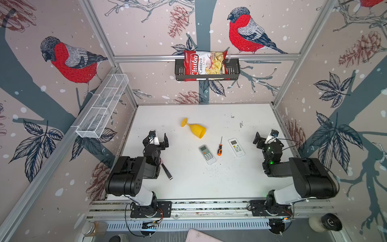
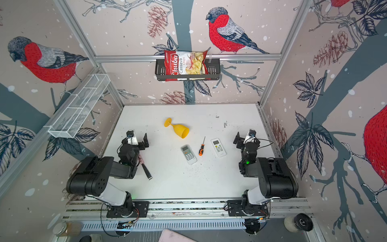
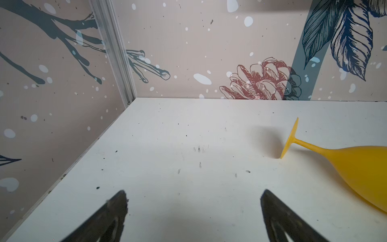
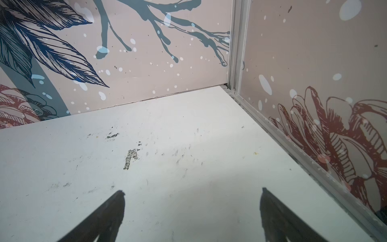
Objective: Unload the batteries from the remote control
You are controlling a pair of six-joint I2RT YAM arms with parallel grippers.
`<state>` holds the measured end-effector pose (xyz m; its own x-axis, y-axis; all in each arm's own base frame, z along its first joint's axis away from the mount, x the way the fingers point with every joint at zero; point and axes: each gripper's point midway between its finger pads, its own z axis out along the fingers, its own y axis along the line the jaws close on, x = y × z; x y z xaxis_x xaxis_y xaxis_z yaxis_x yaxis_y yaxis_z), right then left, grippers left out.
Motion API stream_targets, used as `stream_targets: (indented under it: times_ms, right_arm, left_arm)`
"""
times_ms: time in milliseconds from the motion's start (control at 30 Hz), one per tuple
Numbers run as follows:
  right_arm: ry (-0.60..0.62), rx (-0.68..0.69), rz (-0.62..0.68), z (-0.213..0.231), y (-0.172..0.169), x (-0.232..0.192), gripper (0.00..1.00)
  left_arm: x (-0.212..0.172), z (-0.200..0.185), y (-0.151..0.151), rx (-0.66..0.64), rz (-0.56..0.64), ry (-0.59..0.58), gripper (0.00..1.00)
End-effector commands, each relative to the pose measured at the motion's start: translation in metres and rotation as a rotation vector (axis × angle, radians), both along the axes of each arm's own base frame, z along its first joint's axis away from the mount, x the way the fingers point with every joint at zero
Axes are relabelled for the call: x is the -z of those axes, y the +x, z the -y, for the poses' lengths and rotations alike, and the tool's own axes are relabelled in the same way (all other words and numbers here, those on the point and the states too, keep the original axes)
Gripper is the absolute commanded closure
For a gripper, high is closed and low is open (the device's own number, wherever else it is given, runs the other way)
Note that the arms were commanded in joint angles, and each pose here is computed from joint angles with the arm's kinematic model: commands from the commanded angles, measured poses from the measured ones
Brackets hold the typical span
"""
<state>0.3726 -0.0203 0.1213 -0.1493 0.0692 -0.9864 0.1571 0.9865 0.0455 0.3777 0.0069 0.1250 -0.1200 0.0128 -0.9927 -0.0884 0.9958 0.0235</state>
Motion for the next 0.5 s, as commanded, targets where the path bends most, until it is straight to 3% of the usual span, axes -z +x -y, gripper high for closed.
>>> stream_targets:
  times_ms: [0,467]
  right_arm:
    - [0.000,-0.009,0.009,-0.0013,0.0015,-0.0031,0.00]
    - [0.001,-0.009,0.011,-0.0010,0.0017,-0.0034,0.00]
  left_arm:
    - [-0.0035,-0.0010,0.0002,-0.002,0.013,-0.001,0.02]
    - [-0.0026,-0.0013,-0.0003,-0.003,0.010,0.001,0.02]
